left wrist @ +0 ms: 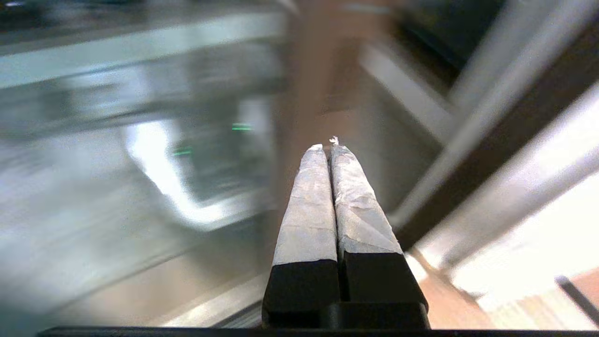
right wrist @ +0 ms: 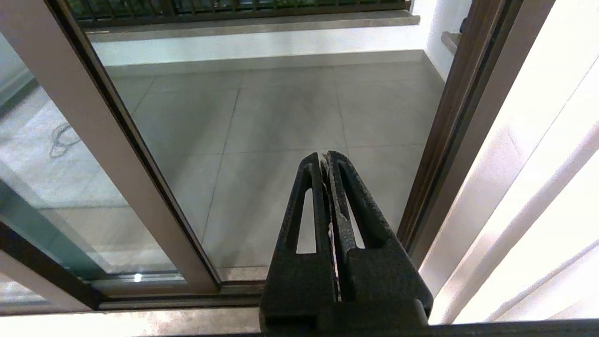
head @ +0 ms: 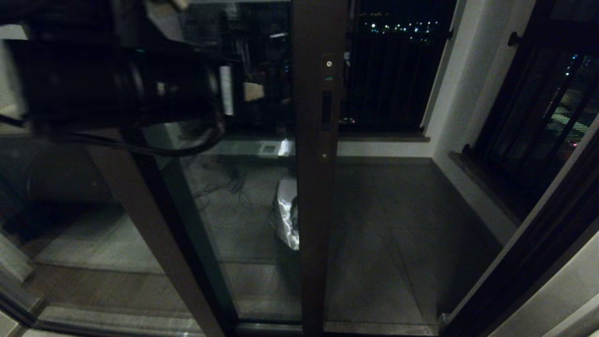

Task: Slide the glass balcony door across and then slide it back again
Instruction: Close the slid door

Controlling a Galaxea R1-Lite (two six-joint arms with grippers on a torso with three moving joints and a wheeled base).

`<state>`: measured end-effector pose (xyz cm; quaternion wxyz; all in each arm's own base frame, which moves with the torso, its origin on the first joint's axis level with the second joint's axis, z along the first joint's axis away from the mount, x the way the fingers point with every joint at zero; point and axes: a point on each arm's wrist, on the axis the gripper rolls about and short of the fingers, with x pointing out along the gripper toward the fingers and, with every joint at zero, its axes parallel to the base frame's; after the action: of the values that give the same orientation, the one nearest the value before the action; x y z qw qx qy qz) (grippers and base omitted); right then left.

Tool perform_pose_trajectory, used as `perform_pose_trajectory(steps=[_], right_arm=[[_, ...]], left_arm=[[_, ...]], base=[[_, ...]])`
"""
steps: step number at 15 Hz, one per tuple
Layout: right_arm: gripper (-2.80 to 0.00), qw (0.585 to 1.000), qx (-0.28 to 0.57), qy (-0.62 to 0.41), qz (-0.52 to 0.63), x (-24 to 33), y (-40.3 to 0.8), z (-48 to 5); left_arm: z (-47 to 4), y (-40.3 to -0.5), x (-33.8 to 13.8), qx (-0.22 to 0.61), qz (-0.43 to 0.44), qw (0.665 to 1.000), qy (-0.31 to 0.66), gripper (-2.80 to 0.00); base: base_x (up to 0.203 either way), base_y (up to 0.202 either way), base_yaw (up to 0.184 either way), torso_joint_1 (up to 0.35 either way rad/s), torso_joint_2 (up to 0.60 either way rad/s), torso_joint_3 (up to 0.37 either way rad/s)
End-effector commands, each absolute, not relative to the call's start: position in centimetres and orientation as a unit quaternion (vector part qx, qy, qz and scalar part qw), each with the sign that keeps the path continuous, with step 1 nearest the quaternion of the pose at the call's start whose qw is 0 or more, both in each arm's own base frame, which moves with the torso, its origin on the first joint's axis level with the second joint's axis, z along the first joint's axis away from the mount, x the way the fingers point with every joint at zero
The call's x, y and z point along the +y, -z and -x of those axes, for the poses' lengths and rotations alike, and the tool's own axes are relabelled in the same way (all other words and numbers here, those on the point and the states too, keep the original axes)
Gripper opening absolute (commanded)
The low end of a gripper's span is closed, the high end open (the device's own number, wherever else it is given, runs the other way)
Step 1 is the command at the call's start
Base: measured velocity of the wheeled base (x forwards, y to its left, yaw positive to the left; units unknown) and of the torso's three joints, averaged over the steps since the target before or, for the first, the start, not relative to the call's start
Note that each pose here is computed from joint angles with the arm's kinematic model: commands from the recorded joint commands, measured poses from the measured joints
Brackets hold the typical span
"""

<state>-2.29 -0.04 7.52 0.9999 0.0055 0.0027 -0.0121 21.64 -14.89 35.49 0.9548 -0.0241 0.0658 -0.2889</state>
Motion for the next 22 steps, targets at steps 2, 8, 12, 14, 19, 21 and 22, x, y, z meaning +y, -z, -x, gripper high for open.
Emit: perform_pose_trajectory(steps=[2,8,12,14,19,21,22], right_arm=[[-2.8,1.0,0.003,0.012,-0.006,0.0,-7.5,2.3],[-2.8,1.0,0.003,0.012,-0.005,0.0,-7.5,2.3],[-2.8,1.0,0.003,0.012,-0.006,0.0,-7.5,2.3],[-2.8,1.0,0.004,0.012,-0.005,0.0,-7.5,2.3],[-2.8,1.0,0.003,0.012,-0.006,0.0,-7.5,2.3],[-2.8,1.0,0.003,0.012,-0.005,0.0,-7.5,2.3],[-2.8,1.0,0.003,0.012,-0.006,0.0,-7.5,2.3]], left_arm=[[-13.4,-36.9,-6.5,0.0,0.042,0.975,0.218,-2.8],[-2.9,-31.9,-0.5,-0.016,-0.011,0.997,0.068,-2.8],[2.6,-27.6,0.5,-0.009,-0.009,1.0,-0.006,-2.8],[5.0,-25.9,0.4,-0.037,-0.005,0.998,-0.05,-2.8],[5.6,-21.1,0.1,-0.036,-0.007,0.996,-0.081,-2.8],[4.5,-20.4,0.1,-0.06,-0.011,0.994,-0.085,-2.8],[4.3,-20.7,0.1,-0.089,-0.016,0.992,-0.088,-2.8]], base=[[0.0,0.0,0.0,0.0,0.0,0.0],[0.0,0.0,0.0,0.0,0.0,0.0],[0.0,0.0,0.0,0.0,0.0,0.0],[0.0,0.0,0.0,0.0,0.0,0.0],[0.0,0.0,0.0,0.0,0.0,0.0],[0.0,0.0,0.0,0.0,0.0,0.0],[0.0,0.0,0.0,0.0,0.0,0.0]])
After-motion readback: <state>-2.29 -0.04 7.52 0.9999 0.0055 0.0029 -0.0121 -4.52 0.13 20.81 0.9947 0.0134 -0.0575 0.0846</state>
